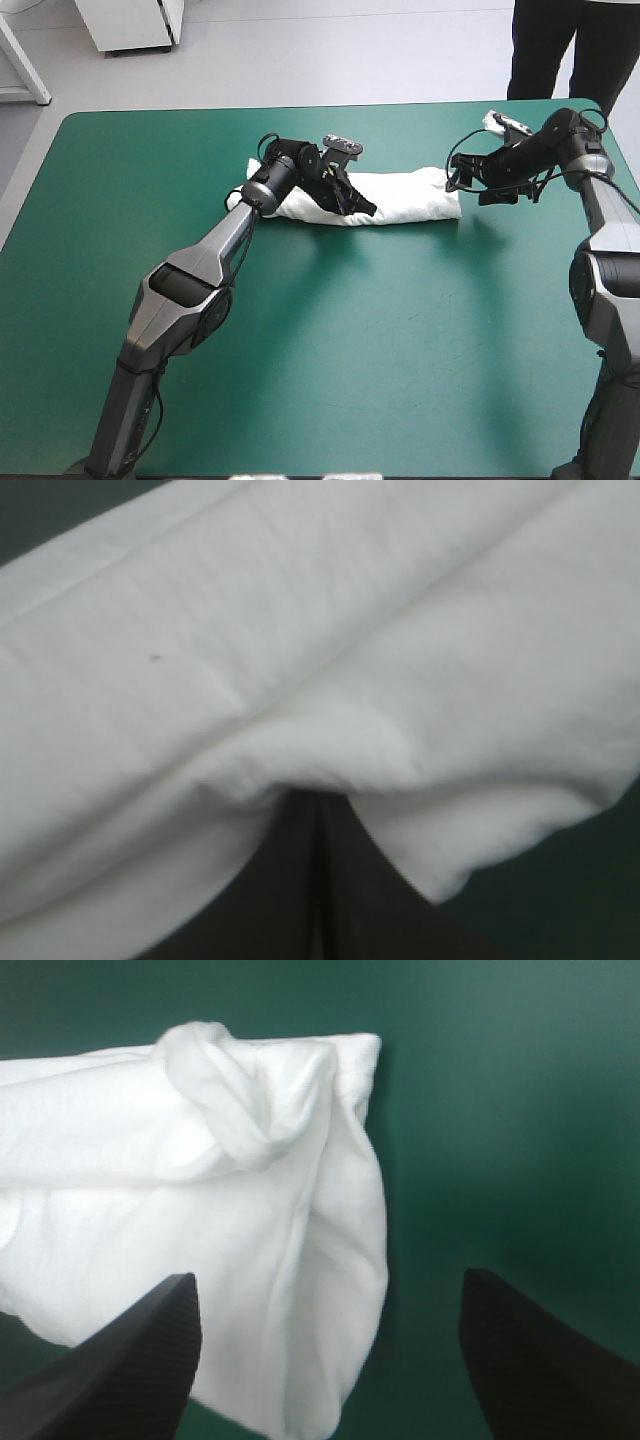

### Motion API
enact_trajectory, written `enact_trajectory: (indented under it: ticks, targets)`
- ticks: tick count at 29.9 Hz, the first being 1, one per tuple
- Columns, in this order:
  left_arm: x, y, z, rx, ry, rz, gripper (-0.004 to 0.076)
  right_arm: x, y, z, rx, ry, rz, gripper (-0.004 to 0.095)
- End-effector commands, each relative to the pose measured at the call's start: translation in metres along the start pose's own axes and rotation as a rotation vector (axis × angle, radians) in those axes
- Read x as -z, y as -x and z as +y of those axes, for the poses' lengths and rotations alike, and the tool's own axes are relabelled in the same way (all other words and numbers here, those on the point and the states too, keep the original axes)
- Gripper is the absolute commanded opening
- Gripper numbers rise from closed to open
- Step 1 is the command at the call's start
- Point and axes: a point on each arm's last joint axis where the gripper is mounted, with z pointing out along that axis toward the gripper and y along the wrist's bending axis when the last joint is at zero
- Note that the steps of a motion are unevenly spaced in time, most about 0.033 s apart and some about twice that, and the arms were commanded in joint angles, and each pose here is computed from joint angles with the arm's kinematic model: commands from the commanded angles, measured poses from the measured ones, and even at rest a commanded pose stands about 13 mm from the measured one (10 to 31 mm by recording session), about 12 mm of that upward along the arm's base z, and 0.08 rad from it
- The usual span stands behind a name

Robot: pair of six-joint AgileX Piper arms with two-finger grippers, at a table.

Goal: Fold the cloth

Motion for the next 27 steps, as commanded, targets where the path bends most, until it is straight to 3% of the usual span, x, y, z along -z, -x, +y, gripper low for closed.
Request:
enact_trajectory:
  ticks: [1,11,13,16,18,19,27]
  targets:
    - [0.028,0.013,-0.01,-0.003,-0.018,-0.076,-0.001,0.017,0.004,0.017,0.035,0.051,-0.057,0.0689]
    - [0.028,0.013,-0.01,-0.003,-0.018,-0.076,-0.001,-0.022,-0.002,0.032,0.062,0.064,0.015,0.0653]
    - [0.028,0.013,-0.01,-0.003,-0.018,-0.076,-0.001,-0.029,-0.004,0.033,0.051,0.064,0.033,0.0557]
    - [0.028,0.013,-0.01,-0.003,-0.018,-0.074,-0.001,-0.033,-0.006,0.036,0.059,0.061,0.045,0.0274]
    - [0.028,0.013,-0.01,-0.003,-0.018,-0.073,-0.001,-0.034,-0.006,0.037,0.074,0.061,0.044,0.0025]
    - [0.028,0.013,-0.01,-0.003,-0.019,-0.071,-0.001,-0.033,-0.006,0.037,0.074,0.063,0.042,-0.001]
    - [0.028,0.011,-0.011,-0.003,-0.021,-0.058,-0.001,-0.001,0.003,0.061,0.115,0.12,-0.041,-0.0017]
